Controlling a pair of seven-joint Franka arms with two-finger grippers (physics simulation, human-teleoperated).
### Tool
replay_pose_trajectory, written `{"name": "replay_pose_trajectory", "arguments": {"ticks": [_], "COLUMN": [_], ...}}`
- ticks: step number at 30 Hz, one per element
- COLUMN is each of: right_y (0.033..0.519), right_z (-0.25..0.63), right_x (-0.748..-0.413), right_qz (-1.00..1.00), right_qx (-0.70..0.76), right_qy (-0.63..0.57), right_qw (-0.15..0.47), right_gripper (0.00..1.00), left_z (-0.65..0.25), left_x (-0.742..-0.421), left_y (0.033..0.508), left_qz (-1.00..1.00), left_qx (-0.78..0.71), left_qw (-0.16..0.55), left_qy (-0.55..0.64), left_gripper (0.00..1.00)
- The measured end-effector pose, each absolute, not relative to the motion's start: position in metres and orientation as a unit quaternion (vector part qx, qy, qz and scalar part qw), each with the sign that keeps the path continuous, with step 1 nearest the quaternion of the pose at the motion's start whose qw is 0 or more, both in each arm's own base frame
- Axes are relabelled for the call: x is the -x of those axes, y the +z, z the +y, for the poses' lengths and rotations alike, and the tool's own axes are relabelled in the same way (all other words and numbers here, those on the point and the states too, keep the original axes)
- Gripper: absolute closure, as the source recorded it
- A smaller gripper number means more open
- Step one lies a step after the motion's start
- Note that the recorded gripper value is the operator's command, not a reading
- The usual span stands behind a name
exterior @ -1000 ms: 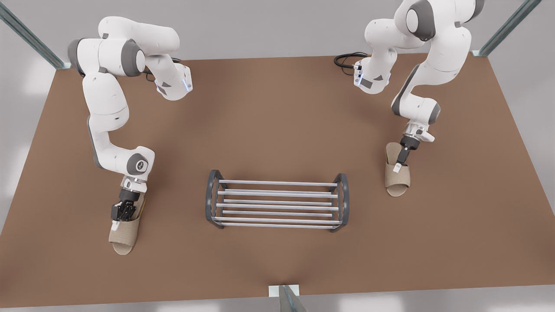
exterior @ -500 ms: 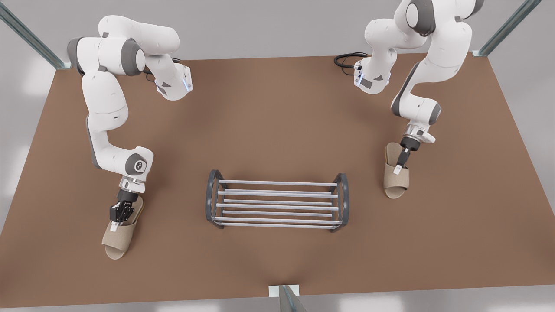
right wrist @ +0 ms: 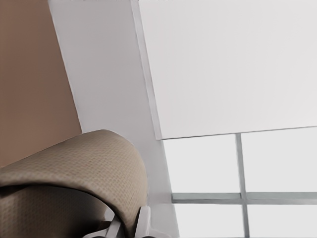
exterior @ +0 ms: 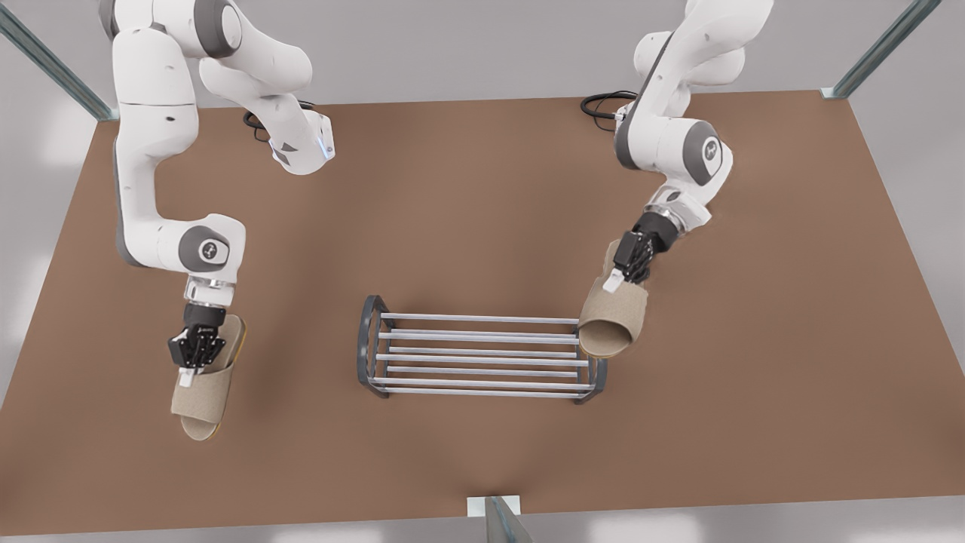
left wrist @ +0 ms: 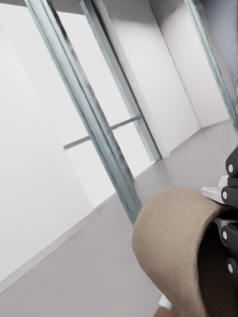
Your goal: Place the right shoe on the shoe rack with the right arm, and place the left shoe on the shoe rack with the left arm
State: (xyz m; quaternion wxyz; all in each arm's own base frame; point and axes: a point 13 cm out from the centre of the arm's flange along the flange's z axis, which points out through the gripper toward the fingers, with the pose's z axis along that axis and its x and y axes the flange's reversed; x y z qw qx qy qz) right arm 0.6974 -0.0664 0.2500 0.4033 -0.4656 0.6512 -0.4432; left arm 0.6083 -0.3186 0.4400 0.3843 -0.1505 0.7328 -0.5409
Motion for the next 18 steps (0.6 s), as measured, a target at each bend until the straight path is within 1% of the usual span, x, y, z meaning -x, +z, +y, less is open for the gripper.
{"name": "replay_pose_trajectory", "arguments": {"ticks": [2,3,4,5,8,10,15,18], "right_y": [0.249,0.247,0.245,0.241,0.237,0.239,0.236,0.234], "right_z": [-0.062,-0.06,-0.059,-0.058,-0.06,-0.057,-0.054,-0.055], "right_x": [-0.691,-0.688,-0.685,-0.681,-0.673,-0.672,-0.668,-0.664], "right_qz": [0.658,0.661,0.663,0.667,0.675,0.675,0.678,0.68], "right_qx": [0.473,0.477,0.48,0.483,0.487,0.49,0.496,0.497], "right_qy": [-0.431,-0.425,-0.421,-0.415,-0.405,-0.402,-0.395,-0.392], "right_qw": [0.397,0.394,0.391,0.386,0.378,0.377,0.372,0.369], "right_gripper": [0.79,0.79,0.79,0.79,0.79,0.79,0.79,0.79], "left_z": [-0.391,-0.419,-0.435,-0.436,-0.401,-0.395,-0.4,-0.409], "left_x": [-0.591,-0.579,-0.576,-0.584,-0.634,-0.654,-0.673,-0.685], "left_y": [0.436,0.429,0.421,0.411,0.379,0.362,0.33,0.315], "left_qz": [0.747,0.755,0.762,0.765,0.765,0.763,0.764,0.763], "left_qx": [0.16,0.166,0.177,0.196,0.267,0.295,0.33,0.343], "left_qw": [0.342,0.322,0.308,0.3,0.295,0.288,0.269,0.26], "left_qy": [-0.547,-0.547,-0.542,-0.535,-0.507,-0.498,-0.486,-0.482], "left_gripper": [0.75,0.75,0.75,0.75,0.75,0.75,0.74,0.7]}}
